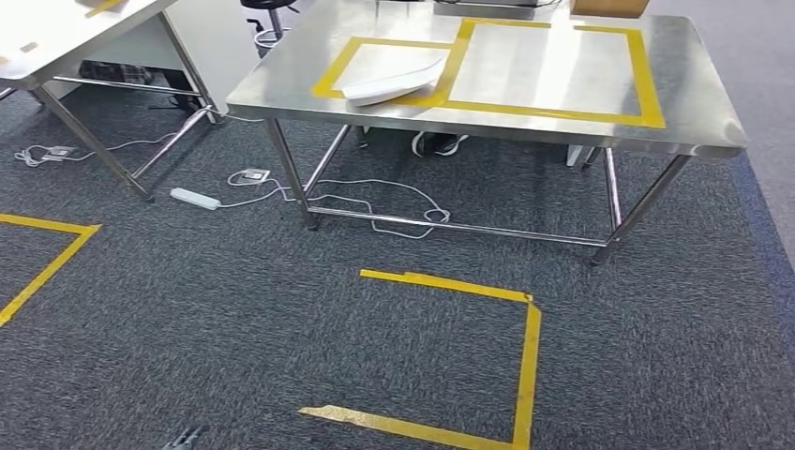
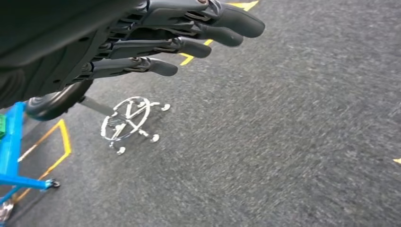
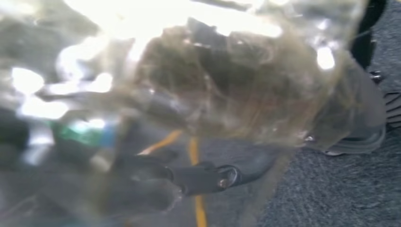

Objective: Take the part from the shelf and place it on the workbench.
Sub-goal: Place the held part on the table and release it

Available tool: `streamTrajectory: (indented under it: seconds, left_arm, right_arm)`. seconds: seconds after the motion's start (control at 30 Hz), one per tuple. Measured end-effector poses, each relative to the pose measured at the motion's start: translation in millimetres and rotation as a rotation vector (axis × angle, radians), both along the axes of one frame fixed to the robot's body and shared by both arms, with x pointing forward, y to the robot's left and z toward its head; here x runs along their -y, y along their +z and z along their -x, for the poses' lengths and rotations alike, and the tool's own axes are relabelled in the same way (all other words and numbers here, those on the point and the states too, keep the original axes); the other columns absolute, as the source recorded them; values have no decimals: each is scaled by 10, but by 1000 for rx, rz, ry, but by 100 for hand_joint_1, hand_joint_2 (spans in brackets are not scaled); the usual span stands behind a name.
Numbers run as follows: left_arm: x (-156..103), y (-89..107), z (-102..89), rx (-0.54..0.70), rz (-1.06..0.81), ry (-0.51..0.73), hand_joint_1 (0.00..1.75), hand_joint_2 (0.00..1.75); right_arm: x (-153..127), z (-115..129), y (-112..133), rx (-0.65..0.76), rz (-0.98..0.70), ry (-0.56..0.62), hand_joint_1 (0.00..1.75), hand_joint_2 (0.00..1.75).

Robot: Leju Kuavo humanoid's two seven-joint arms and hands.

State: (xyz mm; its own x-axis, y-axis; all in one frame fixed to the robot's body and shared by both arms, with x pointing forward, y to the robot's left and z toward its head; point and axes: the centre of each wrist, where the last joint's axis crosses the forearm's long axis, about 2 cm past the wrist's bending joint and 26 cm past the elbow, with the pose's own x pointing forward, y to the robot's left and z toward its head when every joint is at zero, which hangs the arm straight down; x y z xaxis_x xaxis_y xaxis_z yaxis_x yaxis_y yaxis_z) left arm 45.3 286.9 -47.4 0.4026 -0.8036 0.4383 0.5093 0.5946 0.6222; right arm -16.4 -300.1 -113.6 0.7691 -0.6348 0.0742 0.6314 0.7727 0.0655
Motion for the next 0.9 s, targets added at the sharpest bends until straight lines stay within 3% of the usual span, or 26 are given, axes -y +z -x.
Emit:
streamTrajectory:
  seconds: [0.9]
  left_arm:
    - [7, -30, -6, 2, -4, -3, 0, 0]
  right_arm:
    - [-10, 9, 0, 5, -7, -35, 0, 0]
